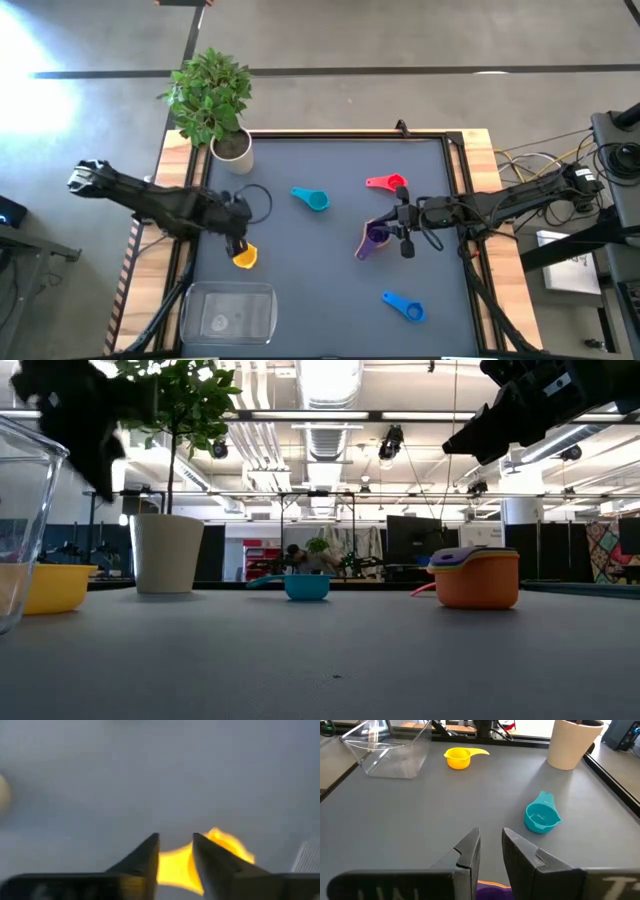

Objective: Nest measuring cups in basket
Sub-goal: Stack the yellow measuring cup into the purple measuring cup

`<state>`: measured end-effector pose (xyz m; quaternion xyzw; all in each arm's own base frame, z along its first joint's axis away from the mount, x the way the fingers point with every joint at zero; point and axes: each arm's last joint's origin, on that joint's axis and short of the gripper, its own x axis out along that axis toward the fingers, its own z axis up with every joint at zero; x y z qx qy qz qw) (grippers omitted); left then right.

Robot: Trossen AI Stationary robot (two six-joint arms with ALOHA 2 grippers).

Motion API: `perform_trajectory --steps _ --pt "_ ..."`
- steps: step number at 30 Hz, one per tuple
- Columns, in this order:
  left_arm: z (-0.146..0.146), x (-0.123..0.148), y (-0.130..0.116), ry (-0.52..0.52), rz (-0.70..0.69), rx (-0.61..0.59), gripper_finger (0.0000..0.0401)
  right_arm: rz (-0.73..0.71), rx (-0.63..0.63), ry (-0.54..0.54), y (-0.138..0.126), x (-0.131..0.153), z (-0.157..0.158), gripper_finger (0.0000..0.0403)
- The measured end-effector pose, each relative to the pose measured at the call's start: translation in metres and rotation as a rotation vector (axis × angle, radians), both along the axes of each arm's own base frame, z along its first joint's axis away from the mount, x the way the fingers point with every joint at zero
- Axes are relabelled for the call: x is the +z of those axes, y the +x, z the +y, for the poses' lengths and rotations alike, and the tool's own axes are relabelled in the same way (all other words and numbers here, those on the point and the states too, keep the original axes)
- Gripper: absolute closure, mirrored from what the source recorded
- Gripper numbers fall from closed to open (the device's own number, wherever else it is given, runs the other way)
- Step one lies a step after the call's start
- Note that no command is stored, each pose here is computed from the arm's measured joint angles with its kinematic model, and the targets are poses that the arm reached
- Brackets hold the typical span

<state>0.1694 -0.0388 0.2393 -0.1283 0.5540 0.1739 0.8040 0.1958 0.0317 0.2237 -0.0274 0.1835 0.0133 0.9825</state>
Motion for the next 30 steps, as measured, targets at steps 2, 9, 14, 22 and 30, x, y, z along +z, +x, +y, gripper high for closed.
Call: perform_trajectory --steps 2,9,14,22,30 --pt "-0.001 -0.016 0.001 -0.021 0.082 -0.009 0.0234 0.0 0.0 0.0 0.0 0.0 0.0 0.0335" --pt "-0.004 -0.054 0.007 0.014 0.264 -0.103 0.0126 0.0 -0.004 0.008 0.0 0.0 0.0 0.0335" --pt "-0.007 -0.068 0.02 0.041 0.264 -0.216 0.0129 0.0 -0.006 0.009 0.0 0.0 0.0 0.0335" --pt "-0.013 -0.081 0.037 0.009 0.349 -0.334 0.0173 0.002 -0.006 0.008 0.0 0.0 0.0 0.0335" --pt "-0.009 -0.086 0.05 -0.005 0.369 -0.267 0.0351 0.005 -0.011 0.021 0.0 -0.001 0.0 0.0335"
